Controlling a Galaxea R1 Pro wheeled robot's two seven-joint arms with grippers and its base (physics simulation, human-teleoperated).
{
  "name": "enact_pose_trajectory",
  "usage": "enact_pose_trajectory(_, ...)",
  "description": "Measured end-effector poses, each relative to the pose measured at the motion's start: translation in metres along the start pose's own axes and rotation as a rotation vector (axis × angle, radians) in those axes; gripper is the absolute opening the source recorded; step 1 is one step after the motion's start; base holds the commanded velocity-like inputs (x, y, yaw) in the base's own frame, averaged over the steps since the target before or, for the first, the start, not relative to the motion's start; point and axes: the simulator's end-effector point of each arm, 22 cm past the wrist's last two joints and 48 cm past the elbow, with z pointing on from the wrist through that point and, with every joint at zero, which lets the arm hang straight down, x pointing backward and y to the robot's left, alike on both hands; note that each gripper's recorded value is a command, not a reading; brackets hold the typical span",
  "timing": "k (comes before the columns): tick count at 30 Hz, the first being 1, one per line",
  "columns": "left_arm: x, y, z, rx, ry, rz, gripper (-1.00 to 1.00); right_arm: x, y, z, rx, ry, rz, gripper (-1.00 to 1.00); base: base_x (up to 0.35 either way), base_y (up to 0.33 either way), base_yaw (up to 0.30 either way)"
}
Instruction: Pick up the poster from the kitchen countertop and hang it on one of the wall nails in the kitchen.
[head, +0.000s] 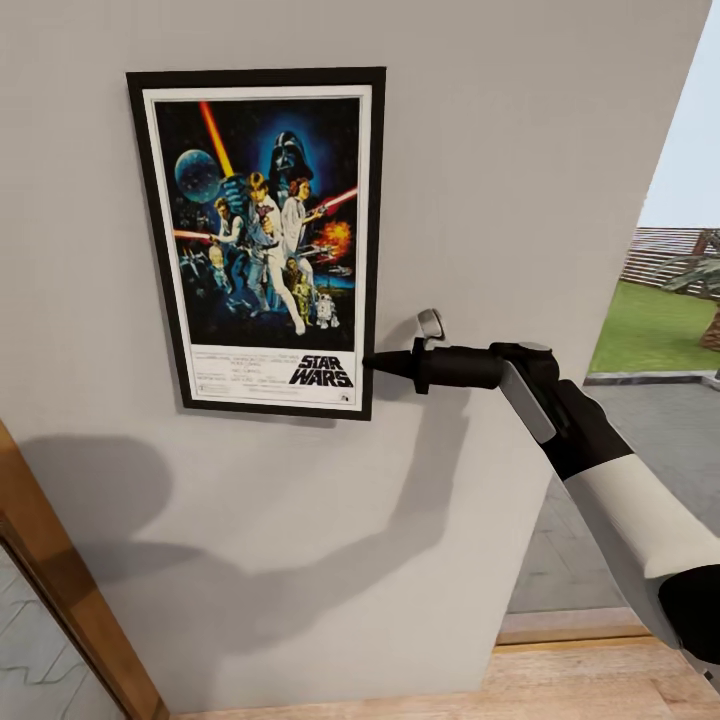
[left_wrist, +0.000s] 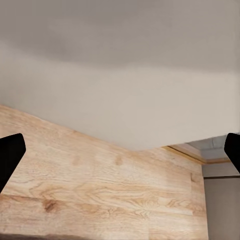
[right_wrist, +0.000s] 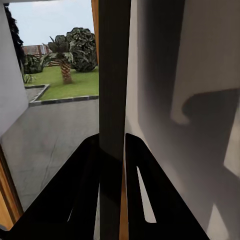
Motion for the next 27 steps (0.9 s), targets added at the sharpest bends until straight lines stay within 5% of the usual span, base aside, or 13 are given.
enact_pose_trajectory(6, 0.001, 0.000, 0.000, 0.000, 0.003, 0.000, 1.00, 0.000, 0.000, 0.000, 0.000, 0.000, -0.001, -1.00, 0.018, 0.000, 0.000)
enact_pose_trajectory(7, 0.001, 0.000, 0.000, -0.001, 0.004, 0.000, 1.00, 0.004, 0.046, 0.010, -0.161, 0.023, -0.031, -1.00, 0.157, 0.000, 0.000)
enact_pose_trajectory(8, 0.001, -0.001, -0.001, 0.001, 0.003, 0.001, 1.00, -0.008, 0.064, 0.020, -0.182, 0.020, -0.095, -1.00, 0.220, 0.000, 0.000)
enact_pose_trajectory(9, 0.001, 0.000, 0.000, 0.000, 0.004, 0.000, 1.00, -0.007, 0.061, 0.021, -0.174, 0.018, -0.097, 1.00, 0.257, 0.000, 0.000)
enact_pose_trajectory(11, 0.001, 0.000, 0.000, -0.001, 0.004, 0.000, 1.00, -0.006, 0.052, 0.018, -0.146, 0.023, -0.084, 1.00, 0.141, 0.000, 0.000)
enact_pose_trajectory(12, 0.001, 0.000, 0.000, 0.000, 0.004, 0.000, 1.00, -0.004, 0.006, 0.001, -0.015, -0.006, 0.002, 1.00, 0.088, 0.000, 0.000)
enact_pose_trajectory(27, 0.001, 0.000, 0.000, 0.001, 0.003, 0.001, 1.00, -0.004, 0.005, 0.000, -0.018, -0.009, 0.015, 1.00, -0.010, 0.000, 0.000)
